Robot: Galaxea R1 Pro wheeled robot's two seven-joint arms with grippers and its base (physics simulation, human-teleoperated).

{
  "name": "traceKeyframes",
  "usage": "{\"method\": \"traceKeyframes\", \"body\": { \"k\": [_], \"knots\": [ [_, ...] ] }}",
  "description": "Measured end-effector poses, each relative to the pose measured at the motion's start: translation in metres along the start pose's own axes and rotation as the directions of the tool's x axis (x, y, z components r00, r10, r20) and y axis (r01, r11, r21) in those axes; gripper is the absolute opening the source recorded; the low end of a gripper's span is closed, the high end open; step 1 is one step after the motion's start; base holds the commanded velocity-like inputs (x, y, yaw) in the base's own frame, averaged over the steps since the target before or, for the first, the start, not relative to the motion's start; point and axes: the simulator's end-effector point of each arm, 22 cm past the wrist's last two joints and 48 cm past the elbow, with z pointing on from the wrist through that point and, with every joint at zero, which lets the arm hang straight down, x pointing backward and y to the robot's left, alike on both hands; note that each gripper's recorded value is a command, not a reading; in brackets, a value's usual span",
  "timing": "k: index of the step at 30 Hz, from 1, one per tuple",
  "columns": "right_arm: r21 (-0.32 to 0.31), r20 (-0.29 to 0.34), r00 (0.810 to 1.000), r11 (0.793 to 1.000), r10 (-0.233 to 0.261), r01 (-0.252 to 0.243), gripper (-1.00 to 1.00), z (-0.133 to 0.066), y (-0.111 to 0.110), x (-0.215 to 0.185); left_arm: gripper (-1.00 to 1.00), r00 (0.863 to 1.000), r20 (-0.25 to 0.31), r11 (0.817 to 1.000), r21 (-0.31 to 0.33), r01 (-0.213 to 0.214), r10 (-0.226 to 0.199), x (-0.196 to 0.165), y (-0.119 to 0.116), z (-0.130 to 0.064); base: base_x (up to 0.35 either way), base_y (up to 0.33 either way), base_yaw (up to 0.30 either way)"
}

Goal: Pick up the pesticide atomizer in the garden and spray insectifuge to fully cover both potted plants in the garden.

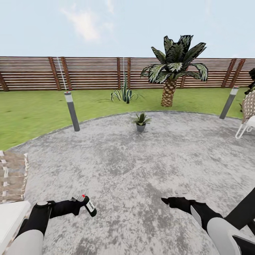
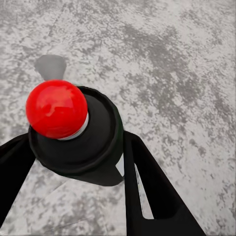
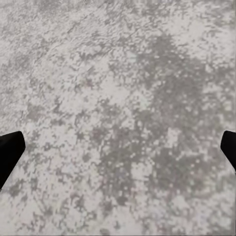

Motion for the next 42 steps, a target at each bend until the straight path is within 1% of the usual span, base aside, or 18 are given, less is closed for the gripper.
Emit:
{"method": "traceKeyframes", "body": {
  "k": [42],
  "knots": [
    [0.000, 0.000, 1.000, 1.000, 0.000, 0.000, 1.00, 0.0000, 0.0001, 0.0000, -1.00, 1.000, 0.000, 1.000, 0.000, 0.000, 0.000, -0.0001, 0.0000, 0.0000, 0.317, 0.000, 0.000]
  ]
}}
